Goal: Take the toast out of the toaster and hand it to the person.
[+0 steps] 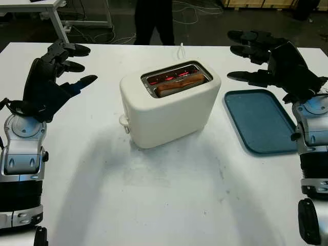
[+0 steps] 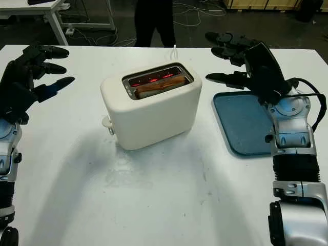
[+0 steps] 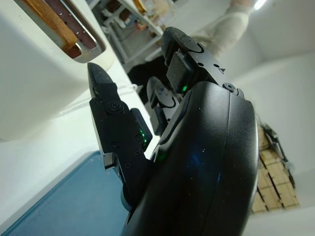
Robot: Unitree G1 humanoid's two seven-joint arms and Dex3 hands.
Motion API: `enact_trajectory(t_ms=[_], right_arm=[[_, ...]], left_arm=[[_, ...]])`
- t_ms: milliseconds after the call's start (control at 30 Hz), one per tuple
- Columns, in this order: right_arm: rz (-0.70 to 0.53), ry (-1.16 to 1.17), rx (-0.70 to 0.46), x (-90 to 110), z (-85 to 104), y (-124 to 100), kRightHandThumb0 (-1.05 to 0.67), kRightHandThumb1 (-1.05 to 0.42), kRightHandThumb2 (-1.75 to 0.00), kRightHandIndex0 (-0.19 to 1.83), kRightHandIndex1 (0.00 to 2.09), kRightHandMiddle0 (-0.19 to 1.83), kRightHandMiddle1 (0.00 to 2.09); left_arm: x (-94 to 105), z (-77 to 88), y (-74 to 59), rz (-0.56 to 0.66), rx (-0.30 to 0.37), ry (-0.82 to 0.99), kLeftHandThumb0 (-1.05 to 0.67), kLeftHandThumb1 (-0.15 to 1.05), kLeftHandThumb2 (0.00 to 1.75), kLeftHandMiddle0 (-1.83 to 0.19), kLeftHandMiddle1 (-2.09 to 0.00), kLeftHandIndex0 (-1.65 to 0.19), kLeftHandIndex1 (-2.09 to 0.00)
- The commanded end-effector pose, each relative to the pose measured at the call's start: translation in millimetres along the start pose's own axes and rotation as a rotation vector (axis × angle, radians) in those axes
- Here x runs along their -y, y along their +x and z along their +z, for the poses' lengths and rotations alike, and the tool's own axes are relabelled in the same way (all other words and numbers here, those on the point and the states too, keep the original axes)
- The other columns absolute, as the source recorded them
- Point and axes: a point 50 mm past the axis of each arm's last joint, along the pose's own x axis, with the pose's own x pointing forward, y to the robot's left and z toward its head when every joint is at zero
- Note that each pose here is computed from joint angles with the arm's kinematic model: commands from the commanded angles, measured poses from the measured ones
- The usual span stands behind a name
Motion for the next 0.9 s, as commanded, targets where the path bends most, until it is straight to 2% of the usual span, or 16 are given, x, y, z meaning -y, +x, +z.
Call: enact_trajectory(t_ms=[0, 400, 867], right_arm=[[0.0, -0.003, 0.0, -0.1, 0.9, -1.5, -0.12, -0.77, 0.0, 0.49, 0.16, 0.54, 0.02], [0.002, 0.008, -0.014, -1.5, 1.4, -2.5, -0.05, -0.78, 0.0, 0.45, 0.16, 0.52, 0.0], [0.012, -0.009, -0.013, -0.9, -0.8, -2.5, -0.1, -0.77, 0.0, 0.47, 0.19, 0.53, 0.01]], left_arm=[[-4.2, 3.6, 0.0, 0.016, 0.008, 0.009, -0.56, 0.92, 0.02, -0.22, -1.14, -0.24, -0.92], [-5.0, 1.7, -0.6, 0.013, 0.01, -0.007, -0.55, 0.92, 0.02, -0.21, -1.12, -0.23, -0.9], [-5.1, -0.6, -2.1, 0.018, 0.001, 0.003, -0.54, 0.91, 0.01, -0.22, -1.11, -0.25, -0.89]])
